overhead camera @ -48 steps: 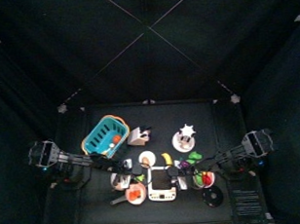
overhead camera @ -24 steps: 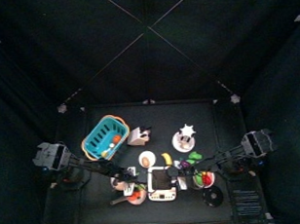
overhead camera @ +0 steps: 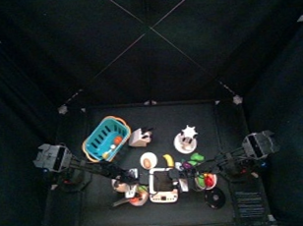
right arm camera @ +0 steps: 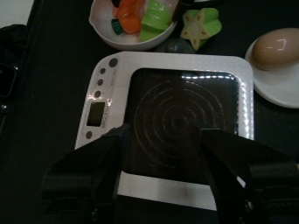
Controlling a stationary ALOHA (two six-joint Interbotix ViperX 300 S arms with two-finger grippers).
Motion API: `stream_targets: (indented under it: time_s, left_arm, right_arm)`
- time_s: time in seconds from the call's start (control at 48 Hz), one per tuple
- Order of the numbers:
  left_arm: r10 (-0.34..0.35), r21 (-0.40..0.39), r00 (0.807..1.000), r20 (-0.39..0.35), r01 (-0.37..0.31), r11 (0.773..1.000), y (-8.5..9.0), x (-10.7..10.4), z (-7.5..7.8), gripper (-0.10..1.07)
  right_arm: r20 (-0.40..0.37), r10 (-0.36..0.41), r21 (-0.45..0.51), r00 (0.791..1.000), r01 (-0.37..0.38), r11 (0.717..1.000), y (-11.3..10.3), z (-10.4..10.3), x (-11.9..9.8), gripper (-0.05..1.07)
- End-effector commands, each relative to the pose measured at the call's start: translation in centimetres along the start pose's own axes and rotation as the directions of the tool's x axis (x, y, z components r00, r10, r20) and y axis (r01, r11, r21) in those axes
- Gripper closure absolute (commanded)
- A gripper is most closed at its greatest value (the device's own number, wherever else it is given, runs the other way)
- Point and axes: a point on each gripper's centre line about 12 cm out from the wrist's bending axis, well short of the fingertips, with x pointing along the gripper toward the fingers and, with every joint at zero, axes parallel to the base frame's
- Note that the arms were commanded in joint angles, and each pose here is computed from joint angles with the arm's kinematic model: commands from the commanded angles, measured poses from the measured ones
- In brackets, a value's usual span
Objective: Place starfruit half into pan
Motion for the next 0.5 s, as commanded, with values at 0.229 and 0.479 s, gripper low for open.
stream_targets:
  time_s: [0.229,0.479]
  left_arm:
    - [0.016,0.044,0.995,0.102,-0.021,0.999,-0.1,-2.4,2.1,-0.05]
    - [0.113,0.012,0.978,0.174,-0.117,0.993,3.0,-3.1,1.5,-0.05]
  right_arm:
    - [0.03,0.004,0.002,1.0,-0.004,1.0,0.1,1.0,-0.2,0.13]
    - [0.027,0.005,0.003,1.0,-0.005,1.0,0.2,0.9,-0.2,0.13]
